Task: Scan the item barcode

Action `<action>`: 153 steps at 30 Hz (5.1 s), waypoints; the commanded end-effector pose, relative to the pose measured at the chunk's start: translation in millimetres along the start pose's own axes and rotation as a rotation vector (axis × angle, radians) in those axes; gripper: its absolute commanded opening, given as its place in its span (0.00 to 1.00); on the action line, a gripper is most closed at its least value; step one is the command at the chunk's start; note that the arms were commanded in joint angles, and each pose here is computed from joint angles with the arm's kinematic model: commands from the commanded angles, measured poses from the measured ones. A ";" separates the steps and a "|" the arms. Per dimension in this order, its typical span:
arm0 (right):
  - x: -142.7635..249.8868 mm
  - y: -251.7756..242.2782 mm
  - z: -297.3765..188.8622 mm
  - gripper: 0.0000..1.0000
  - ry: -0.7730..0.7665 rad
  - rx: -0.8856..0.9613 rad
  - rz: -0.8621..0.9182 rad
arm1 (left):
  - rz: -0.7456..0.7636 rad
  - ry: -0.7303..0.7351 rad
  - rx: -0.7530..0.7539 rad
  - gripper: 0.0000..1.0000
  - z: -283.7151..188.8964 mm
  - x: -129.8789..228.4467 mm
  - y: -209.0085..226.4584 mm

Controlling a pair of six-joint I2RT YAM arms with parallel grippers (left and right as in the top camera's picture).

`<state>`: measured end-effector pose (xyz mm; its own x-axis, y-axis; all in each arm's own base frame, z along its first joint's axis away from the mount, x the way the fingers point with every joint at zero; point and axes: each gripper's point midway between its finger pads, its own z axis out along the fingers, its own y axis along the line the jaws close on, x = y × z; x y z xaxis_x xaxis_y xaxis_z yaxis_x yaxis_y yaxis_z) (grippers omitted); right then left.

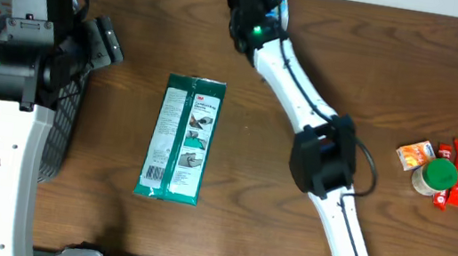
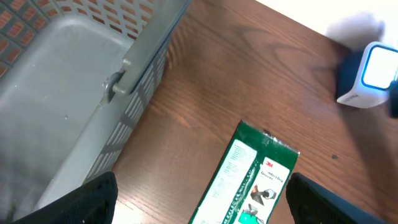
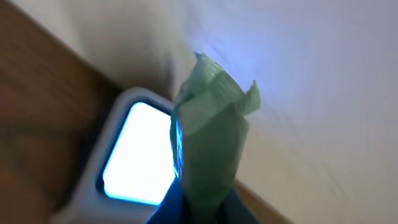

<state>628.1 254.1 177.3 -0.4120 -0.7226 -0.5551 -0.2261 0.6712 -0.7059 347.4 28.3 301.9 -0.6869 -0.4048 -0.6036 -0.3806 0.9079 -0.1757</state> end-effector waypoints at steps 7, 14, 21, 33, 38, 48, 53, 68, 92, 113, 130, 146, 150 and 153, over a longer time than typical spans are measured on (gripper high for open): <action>15.0 -130.2 -155.4 0.01 0.098 -0.131 0.307 | -0.010 -0.006 -0.010 0.87 0.4 -2.9 2.4; 94.0 -132.2 -189.6 0.01 0.306 -0.470 0.332 | -0.010 -0.007 -0.010 0.87 0.2 -3.0 2.4; 185.7 -141.8 -167.1 0.01 0.563 -0.606 0.484 | -0.010 -0.006 -0.010 0.87 0.4 -2.9 2.4; 325.3 -80.2 -103.9 0.01 0.822 -0.681 0.636 | -0.010 -0.006 -0.010 0.87 0.4 -2.9 2.4; 357.2 -63.7 -89.1 0.01 0.835 -0.662 0.664 | -0.010 -0.006 -0.010 0.87 0.4 -2.9 2.4; 402.0 -59.2 -77.4 0.57 0.880 -0.568 0.661 | -0.010 -0.006 -0.010 0.87 0.4 -2.9 2.4; 403.9 -64.7 -71.7 0.76 0.869 -0.530 0.651 | -0.010 -0.006 -0.010 0.87 0.4 -2.9 2.4; 319.0 -21.1 -72.0 0.61 0.681 -0.781 0.816 | -0.010 -0.006 -0.010 0.87 0.4 -2.9 2.4; 398.7 -25.6 -69.9 0.43 0.917 -0.398 0.614 | -0.010 -0.006 -0.010 0.87 0.4 -2.9 2.4; 146.5 100.7 -180.4 0.81 0.514 -1.130 0.704 | -0.010 -0.006 -0.010 0.87 0.4 -2.9 2.4; 135.7 223.9 -230.0 0.99 0.468 -1.052 0.617 | -0.010 -0.006 -0.010 0.87 0.4 -2.9 2.4; 165.0 232.3 -228.8 0.99 0.539 -1.025 0.618 | 0.000 0.175 0.127 0.87 17.9 36.5 -25.8; 165.3 232.2 -228.3 0.99 0.539 -1.025 0.619 | 0.031 0.323 0.086 0.87 45.7 78.3 -25.2; 165.6 231.5 -227.6 0.99 0.540 -1.023 0.621 | 0.038 0.396 0.056 0.87 64.4 97.0 -21.6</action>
<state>305.5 329.8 19.6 -0.9313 -0.2675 -0.2472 -0.3482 0.8531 0.3886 332.2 -18.2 223.8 -0.8609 -0.3703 -0.3489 -0.3105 0.9256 -0.2164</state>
